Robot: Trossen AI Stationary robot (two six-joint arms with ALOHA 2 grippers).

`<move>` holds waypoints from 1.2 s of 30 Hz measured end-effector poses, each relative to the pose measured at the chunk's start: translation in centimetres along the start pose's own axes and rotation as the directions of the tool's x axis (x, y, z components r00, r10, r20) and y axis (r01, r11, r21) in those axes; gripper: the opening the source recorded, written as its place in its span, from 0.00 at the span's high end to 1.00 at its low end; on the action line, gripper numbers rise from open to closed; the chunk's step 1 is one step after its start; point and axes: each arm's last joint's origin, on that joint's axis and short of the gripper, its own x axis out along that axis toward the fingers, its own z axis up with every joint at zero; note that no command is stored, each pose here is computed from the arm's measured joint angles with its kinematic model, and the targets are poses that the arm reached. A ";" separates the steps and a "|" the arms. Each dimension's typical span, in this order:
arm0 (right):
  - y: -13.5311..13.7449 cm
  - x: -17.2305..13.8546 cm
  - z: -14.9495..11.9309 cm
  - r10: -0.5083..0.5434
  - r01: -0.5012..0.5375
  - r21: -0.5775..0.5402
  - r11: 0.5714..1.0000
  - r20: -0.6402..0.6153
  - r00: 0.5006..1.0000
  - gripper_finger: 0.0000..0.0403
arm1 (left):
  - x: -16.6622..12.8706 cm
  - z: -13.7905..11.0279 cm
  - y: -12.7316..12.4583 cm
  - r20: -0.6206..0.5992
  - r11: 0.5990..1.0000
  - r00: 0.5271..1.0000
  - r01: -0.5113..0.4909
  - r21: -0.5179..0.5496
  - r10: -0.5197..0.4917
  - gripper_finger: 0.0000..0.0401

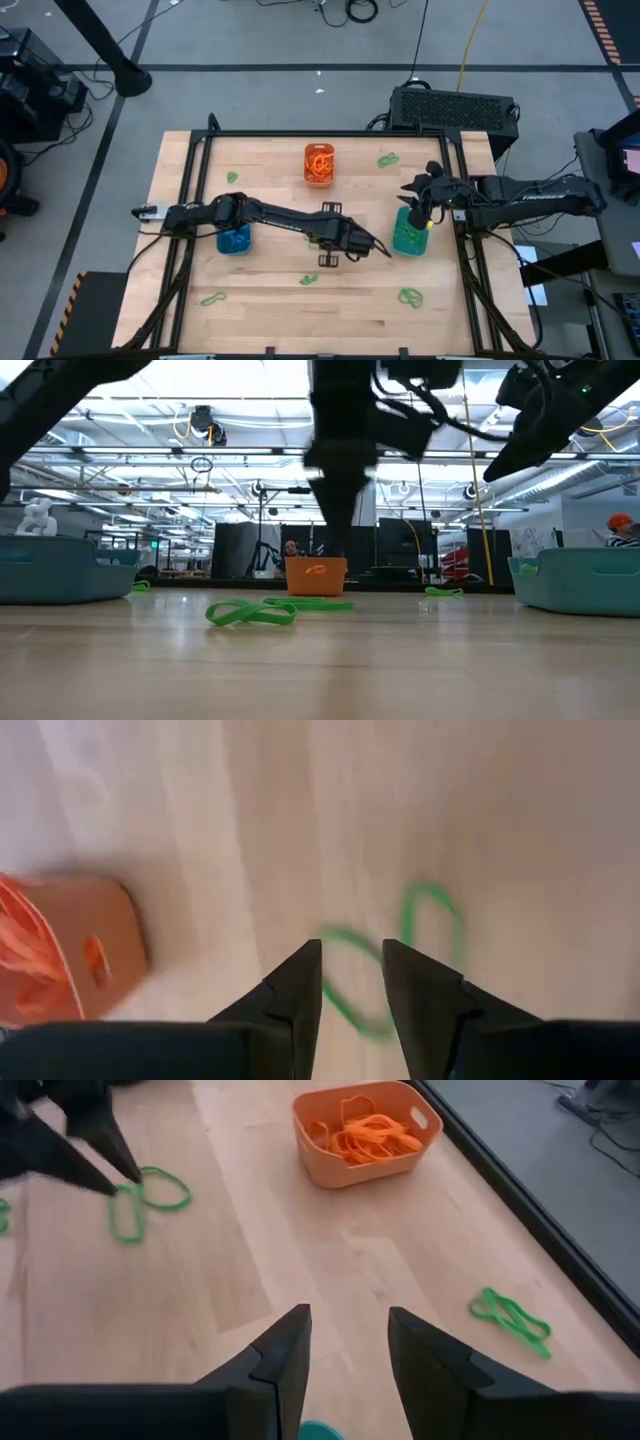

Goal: Sort rubber bands into baskets
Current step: Put the green rubber band into the green bin

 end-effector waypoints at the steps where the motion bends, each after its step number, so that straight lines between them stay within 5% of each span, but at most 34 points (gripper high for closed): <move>1: 0.1 0.0 0.0 0.004 -0.004 -0.004 1.000 0.000 1.000 0.68 | -0.4 -0.3 0.0 -0.010 1.000 1.000 0.023 0.006 -0.023 0.71; 11: 0.5 -0.2 -0.3 0.028 -0.028 -0.012 1.000 -0.017 0.999 0.68 | -1.1 -2.8 0.3 0.105 0.960 0.954 0.280 0.007 -0.280 0.71; 22: 1.0 -0.4 -0.3 0.061 -0.061 -0.004 0.998 -0.006 0.998 0.68 | 5.0 -7.3 -0.1 -0.083 0.967 0.965 0.240 -0.090 -0.248 0.71; 36: 1.0 -0.4 -0.2 0.059 -0.059 0.008 0.998 0.002 0.998 0.68 | 4.9 -7.8 0.3 -0.077 0.986 0.983 0.167 -0.025 -0.168 0.71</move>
